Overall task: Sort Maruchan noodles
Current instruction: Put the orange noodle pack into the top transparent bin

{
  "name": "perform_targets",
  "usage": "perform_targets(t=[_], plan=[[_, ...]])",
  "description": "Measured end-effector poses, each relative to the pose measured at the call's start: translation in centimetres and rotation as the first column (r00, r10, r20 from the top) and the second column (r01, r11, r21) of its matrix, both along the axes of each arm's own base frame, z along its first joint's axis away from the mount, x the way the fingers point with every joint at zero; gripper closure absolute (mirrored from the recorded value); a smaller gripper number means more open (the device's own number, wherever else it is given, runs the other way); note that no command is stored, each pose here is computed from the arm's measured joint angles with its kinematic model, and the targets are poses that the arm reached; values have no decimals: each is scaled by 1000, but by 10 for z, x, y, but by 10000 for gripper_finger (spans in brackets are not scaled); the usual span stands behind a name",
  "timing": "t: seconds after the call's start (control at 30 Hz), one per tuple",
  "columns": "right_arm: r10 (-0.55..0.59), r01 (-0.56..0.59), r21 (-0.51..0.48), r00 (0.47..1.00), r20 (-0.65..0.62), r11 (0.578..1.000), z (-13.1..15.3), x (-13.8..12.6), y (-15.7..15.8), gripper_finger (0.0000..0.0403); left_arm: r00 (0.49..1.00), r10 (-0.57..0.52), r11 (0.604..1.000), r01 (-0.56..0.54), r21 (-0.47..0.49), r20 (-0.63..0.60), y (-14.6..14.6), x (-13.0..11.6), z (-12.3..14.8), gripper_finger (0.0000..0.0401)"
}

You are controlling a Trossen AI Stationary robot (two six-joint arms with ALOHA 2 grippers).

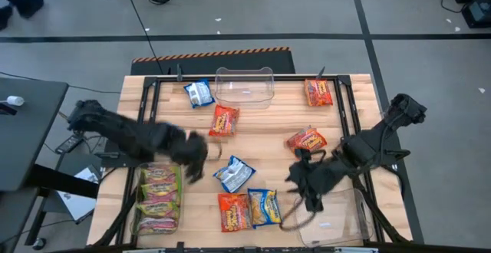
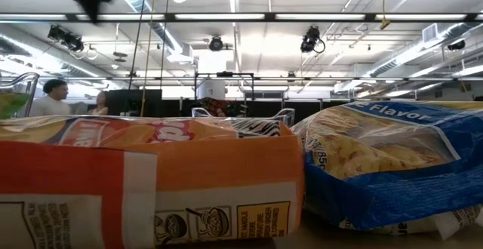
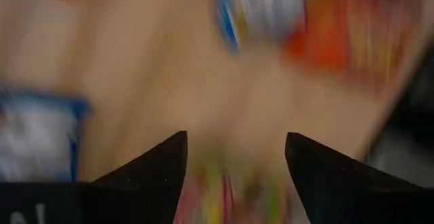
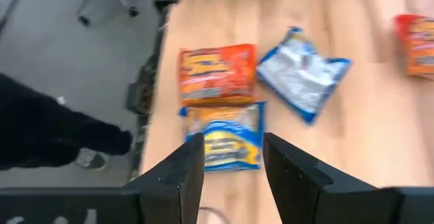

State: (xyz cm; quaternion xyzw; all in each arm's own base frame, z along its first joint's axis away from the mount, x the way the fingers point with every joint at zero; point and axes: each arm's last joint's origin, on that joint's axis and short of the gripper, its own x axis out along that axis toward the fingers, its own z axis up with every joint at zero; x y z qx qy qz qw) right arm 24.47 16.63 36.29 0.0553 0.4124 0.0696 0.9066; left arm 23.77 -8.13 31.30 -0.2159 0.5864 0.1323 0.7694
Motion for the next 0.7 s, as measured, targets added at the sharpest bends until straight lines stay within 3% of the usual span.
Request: perform_targets(t=[0.1,0.23,0.33,0.57,0.7], plan=[[-36,36,-15,999,-6,999,5,1,-17,247,982,123,992,-122,-17,141,35,5,-18,153],[-76,75,-44,996,-38,996,9,-8,-34,247,928,279,960,-261,-104,249,71,-8,-60,153],[-133,131,-66,991,-31,989,13,-13,-42,247,856,420,908,-394,-146,300,90,-20,-95,153],[-292,292,-26,956,7,956,15,-9,-61,235,614,666,740,-615,-271,424,130,-31,-147,154],[-336,336,-28,942,1,942,11,-3,-74,218,565,727,679,-679,-279,391,148,-41,-167,154]])
